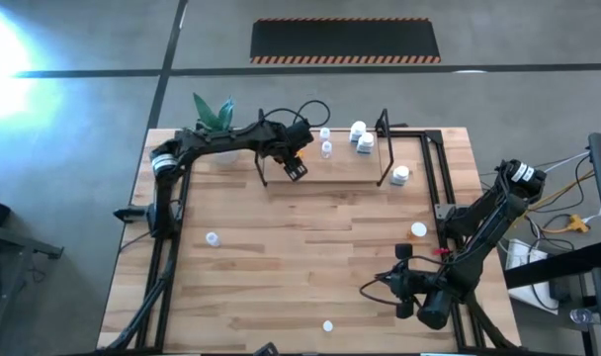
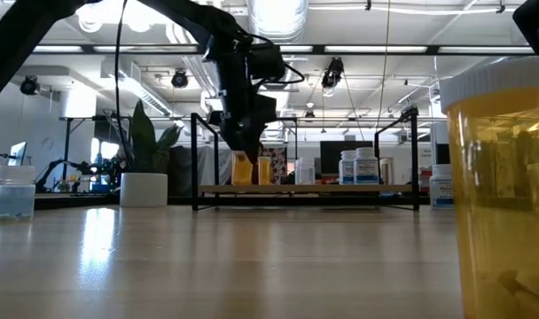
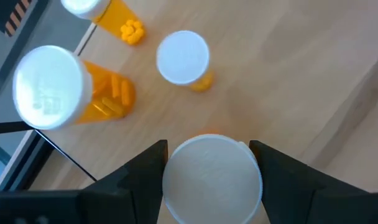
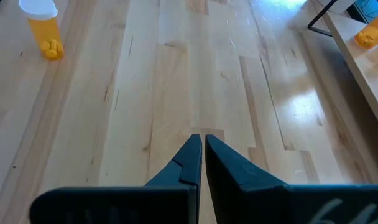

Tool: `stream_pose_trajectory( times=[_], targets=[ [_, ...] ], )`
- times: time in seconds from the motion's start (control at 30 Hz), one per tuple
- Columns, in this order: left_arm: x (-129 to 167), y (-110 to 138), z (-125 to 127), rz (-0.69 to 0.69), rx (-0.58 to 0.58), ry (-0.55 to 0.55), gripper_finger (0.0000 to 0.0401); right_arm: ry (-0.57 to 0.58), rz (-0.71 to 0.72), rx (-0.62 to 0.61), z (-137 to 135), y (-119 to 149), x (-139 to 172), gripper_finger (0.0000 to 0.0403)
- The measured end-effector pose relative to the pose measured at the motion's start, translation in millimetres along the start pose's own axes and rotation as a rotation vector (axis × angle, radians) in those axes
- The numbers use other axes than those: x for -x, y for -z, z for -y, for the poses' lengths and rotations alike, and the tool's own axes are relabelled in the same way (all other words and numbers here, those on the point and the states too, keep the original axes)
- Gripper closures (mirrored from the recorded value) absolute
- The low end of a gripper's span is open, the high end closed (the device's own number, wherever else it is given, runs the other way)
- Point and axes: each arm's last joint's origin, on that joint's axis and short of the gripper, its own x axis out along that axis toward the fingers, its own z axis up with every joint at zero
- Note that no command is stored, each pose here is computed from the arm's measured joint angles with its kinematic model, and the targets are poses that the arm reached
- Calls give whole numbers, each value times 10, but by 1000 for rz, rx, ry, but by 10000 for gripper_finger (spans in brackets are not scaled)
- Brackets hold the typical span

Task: Pick and place medicine bottles onto shelf by color
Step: Put the left large orange pill bottle on the shelf aligned with the large orange pill bottle

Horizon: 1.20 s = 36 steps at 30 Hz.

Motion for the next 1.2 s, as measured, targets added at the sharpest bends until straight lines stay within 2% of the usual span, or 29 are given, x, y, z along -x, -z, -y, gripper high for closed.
stream_pose_trajectory(
  times=[0.2,0.8,1.03,1.2],
  targets=[
    [-33,4,-70,-4,0,-35,200,0,0,0,0,0,0,390],
    [-66,-35,-147,29,18,-44,199,-4,3,-6,-4,-5,0,390],
    [-86,-31,-173,19,5,-5,163,-7,6,-10,-7,-9,0,390],
    [-86,-32,-186,24,-1,-51,156,-6,6,-9,-7,-9,0,390]
  ],
)
